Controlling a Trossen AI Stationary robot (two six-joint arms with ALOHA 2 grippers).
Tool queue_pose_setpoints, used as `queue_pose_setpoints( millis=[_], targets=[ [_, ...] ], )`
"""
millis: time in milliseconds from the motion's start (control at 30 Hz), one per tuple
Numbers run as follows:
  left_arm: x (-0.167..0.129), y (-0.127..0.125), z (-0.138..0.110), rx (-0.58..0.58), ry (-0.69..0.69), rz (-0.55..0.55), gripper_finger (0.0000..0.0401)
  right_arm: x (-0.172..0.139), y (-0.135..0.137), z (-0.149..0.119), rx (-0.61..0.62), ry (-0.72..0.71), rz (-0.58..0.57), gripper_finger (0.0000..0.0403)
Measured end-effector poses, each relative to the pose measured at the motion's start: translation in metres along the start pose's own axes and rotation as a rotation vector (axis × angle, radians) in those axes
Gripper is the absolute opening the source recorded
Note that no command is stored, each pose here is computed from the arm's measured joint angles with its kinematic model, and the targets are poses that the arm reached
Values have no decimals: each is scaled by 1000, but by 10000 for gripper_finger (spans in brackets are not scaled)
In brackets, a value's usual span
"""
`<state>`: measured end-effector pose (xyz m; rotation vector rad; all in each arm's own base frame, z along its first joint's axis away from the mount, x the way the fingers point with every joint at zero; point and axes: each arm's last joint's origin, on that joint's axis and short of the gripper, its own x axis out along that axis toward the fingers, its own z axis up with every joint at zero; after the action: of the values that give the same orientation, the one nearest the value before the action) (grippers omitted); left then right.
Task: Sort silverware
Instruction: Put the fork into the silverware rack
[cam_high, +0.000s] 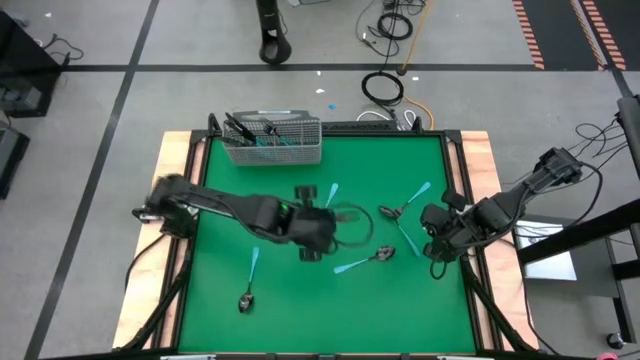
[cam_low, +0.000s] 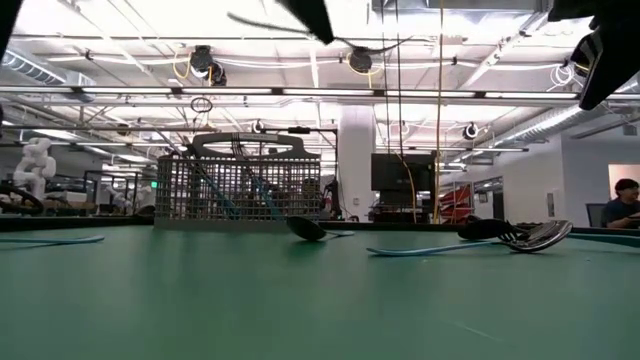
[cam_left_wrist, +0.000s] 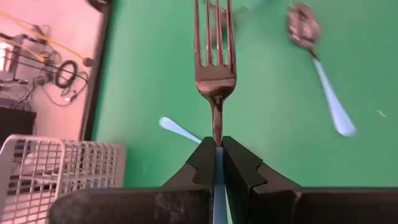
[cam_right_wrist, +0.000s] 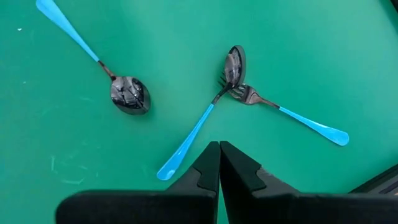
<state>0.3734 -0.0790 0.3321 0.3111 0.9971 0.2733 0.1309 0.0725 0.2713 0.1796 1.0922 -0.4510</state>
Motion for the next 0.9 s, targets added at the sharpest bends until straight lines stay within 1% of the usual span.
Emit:
queue_pose_setpoints(
  millis=[67, 167, 267, 367, 467, 533, 633, 700, 900],
  targets=[
    [2, 13, -16, -65, -65, 15, 15, -1, 1, -1, -12, -10, 6, 0],
    [8, 37, -39, -173, -210, 47, 15, -2, 4, 1, -37, -57, 15, 0],
    [12, 66, -59, -296, -410, 107, 15, -2, 7, 3, -46, -99, 30, 0],
    [17, 95, -81, -442, -621, 193, 15, -2, 10, 6, -43, -145, 48, 0],
    [29, 119, -110, -576, -776, 297, 15, -3, 13, 9, -47, -180, 65, 0],
    [41, 133, -130, -686, -870, 357, 15, -3, 15, 10, -57, -193, 78, 0],
    [57, 150, -154, -812, -1006, 389, 15, -4, 16, 12, -70, -209, 91, 0],
    [69, 157, -164, -858, -1061, 403, 15, -4, 16, 12, -70, -228, 81, 0],
    [95, 171, -173, -873, -1113, 471, 15, -4, 16, 13, -66, -249, 65, 0]
  ],
)
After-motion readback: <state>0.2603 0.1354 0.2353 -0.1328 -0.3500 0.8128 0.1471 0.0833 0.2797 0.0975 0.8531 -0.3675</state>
